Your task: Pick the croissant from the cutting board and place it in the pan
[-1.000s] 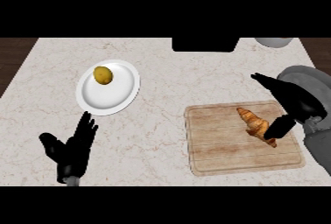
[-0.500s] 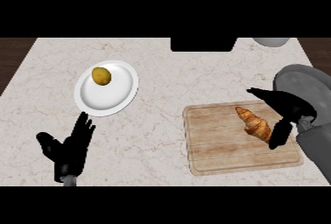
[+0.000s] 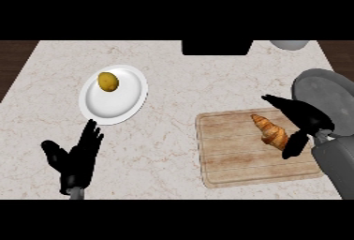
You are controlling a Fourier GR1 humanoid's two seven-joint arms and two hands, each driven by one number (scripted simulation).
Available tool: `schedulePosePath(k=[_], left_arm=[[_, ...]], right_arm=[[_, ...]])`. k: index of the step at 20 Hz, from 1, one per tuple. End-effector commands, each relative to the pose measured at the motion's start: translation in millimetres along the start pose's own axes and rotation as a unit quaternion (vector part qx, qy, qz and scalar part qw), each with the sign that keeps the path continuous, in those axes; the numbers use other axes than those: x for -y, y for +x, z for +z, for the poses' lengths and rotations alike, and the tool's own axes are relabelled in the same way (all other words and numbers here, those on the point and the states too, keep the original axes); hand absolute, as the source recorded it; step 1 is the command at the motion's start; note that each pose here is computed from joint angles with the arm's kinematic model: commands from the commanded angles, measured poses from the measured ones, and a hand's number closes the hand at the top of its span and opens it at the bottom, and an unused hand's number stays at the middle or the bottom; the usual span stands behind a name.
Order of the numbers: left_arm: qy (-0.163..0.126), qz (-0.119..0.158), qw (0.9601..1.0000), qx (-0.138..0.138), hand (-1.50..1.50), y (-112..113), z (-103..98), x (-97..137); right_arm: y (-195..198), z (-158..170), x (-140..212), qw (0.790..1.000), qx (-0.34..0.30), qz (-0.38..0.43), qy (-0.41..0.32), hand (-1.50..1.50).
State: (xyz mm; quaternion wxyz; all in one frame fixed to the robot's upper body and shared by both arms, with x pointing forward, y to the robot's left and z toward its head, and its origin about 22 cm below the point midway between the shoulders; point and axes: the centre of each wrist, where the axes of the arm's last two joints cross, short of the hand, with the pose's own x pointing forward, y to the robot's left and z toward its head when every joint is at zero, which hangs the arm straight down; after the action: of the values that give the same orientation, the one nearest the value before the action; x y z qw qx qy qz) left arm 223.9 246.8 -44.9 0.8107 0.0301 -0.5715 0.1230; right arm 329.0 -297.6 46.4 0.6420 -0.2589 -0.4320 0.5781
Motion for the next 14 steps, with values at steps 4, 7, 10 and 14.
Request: schedulePosePath(k=[4, 7, 10, 14], left_arm=[[-0.001, -0.007, 1.0, 0.006, 0.0, 7.7, 12.7, -1.6], [0.009, -0.005, 0.9999, 0.011, 0.0, -5.7, 10.3, -17.2], [0.0, -0.004, 1.0, -0.002, 0.0, -1.7, 8.3, -0.7], [0.004, -0.009, 0.9999, 0.005, 0.0, 1.3, -5.7, -1.2]], right_arm=[[4.9, -20.3, -20.2, 1.0, -0.005, 0.006, -0.018, -1.5], [-8.8, -12.2, -29.7, 1.0, -0.024, 0.017, -0.006, -1.5], [-15.9, -22.6, -34.4, 0.999, 0.033, -0.002, 0.003, 1.5], [-21.1, -27.2, -64.3, 0.996, 0.072, 0.031, -0.03, 1.5]])
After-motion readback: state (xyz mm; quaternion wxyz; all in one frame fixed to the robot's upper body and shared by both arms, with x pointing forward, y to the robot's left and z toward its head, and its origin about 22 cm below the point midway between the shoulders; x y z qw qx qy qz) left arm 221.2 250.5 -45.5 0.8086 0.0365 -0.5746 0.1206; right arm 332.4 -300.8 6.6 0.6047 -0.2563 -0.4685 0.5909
